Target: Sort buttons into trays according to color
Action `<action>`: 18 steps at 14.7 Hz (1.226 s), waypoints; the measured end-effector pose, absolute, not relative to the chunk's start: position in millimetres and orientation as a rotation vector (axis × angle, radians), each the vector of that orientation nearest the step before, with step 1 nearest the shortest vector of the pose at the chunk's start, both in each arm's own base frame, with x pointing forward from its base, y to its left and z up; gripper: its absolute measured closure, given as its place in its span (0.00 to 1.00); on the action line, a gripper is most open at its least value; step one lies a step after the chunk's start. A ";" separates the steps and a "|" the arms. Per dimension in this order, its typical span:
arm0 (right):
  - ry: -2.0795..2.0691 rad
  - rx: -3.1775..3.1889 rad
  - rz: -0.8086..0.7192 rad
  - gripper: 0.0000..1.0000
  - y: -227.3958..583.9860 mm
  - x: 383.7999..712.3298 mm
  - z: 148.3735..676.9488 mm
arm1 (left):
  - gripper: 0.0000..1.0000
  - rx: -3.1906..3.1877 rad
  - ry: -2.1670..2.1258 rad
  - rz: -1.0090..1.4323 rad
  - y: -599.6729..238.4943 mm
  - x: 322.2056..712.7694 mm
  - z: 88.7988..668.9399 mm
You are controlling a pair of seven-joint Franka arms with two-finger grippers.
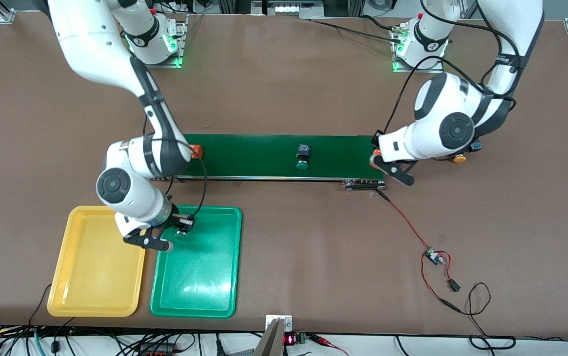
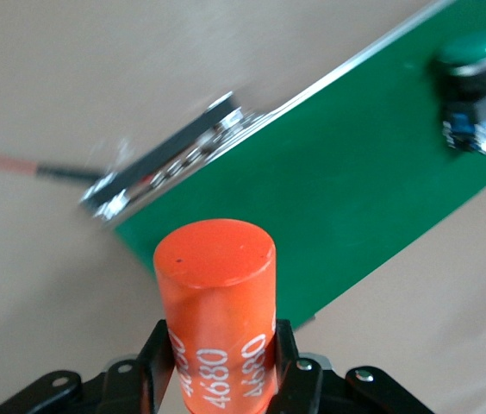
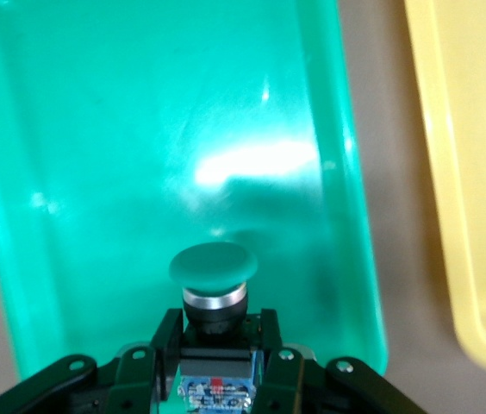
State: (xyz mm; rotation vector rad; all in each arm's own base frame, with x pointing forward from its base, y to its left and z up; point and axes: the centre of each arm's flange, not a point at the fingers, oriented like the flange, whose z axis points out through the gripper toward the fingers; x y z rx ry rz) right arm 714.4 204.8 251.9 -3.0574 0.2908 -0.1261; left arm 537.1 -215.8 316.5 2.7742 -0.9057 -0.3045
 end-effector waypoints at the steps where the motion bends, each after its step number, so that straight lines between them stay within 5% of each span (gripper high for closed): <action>1: 0.285 -3.057 -0.140 0.59 203.1 718.1 244.9 | 0.49 2.745 -0.992 -0.286 -225.3 534.9 312.7; 7: 0.239 -3.048 -0.227 0.59 206.8 723.8 211.6 | 0.49 2.542 -1.720 -0.220 -276.2 519.0 284.5; 14: 0.212 -3.038 -0.247 0.01 209.0 731.2 246.3 | 0.49 2.297 -2.136 -0.223 -333.8 475.6 285.3; 16: 0.195 -3.045 -0.178 0.00 216.5 724.9 274.7 | 0.49 2.274 -2.184 -0.249 -336.1 467.8 277.9; 18: 0.177 -3.050 -0.097 0.00 237.2 710.6 304.6 | 0.36 2.265 -2.222 -0.248 -334.1 468.7 271.8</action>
